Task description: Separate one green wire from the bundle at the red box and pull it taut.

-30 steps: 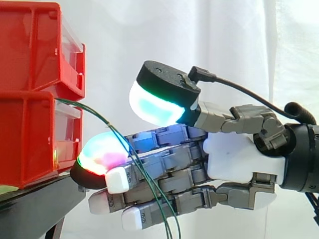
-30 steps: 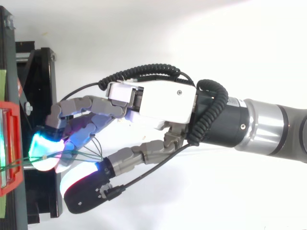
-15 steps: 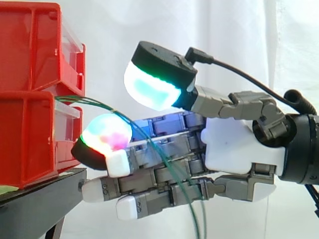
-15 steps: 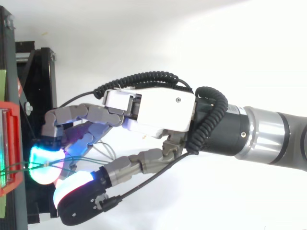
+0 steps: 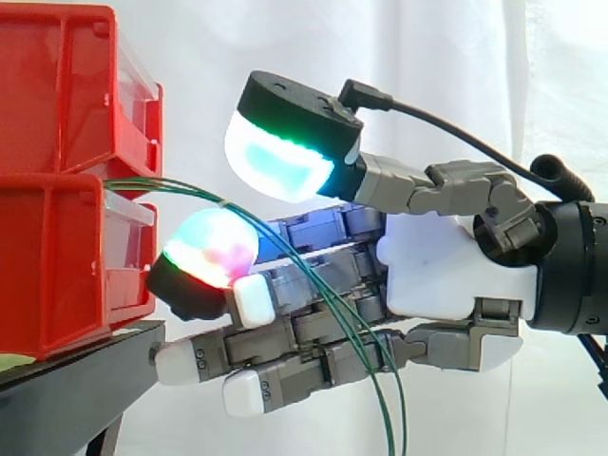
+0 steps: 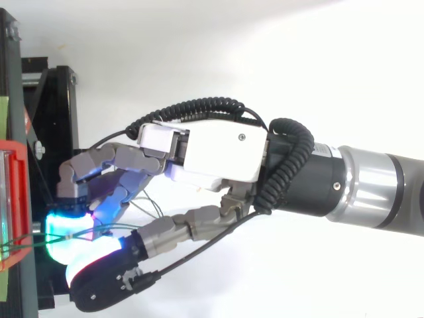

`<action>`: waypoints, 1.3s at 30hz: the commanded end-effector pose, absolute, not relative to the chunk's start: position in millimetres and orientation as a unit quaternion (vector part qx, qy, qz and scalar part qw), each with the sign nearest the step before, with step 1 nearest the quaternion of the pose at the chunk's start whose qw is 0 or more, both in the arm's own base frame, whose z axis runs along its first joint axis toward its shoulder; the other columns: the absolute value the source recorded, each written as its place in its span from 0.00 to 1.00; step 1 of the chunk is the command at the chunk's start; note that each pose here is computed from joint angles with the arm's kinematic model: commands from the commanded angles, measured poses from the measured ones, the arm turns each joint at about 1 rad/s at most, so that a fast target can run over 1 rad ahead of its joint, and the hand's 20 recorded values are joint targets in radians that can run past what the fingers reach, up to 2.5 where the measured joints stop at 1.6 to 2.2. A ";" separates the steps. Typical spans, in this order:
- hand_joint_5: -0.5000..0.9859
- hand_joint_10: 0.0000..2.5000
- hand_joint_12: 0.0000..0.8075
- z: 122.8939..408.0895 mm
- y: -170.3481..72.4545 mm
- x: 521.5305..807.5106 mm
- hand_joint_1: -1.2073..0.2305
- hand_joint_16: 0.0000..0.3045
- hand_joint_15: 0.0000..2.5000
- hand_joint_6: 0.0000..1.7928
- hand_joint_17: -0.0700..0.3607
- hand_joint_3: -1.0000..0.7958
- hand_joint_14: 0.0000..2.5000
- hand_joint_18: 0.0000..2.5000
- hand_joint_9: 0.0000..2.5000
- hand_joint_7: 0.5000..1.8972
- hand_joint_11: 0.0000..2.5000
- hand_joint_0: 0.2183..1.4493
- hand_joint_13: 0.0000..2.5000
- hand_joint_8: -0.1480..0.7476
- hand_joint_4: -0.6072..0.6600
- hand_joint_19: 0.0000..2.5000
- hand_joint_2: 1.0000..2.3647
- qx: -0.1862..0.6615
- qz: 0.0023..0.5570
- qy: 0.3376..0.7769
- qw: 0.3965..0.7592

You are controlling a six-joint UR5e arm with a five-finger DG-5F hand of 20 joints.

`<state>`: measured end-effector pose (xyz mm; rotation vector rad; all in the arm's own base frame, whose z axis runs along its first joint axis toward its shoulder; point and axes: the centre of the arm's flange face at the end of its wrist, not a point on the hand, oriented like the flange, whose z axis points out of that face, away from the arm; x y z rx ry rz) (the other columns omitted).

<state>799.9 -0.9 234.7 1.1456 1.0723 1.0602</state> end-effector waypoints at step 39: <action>0.22 0.01 0.42 260.2 -13.9 805.3 0.40 0.16 0.10 0.50 0.42 0.37 0.00 0.29 0.42 0.44 0.38 0.26 0.26 0.57 0.69 0.15 0.01 0.498 0.442 0.467 0.581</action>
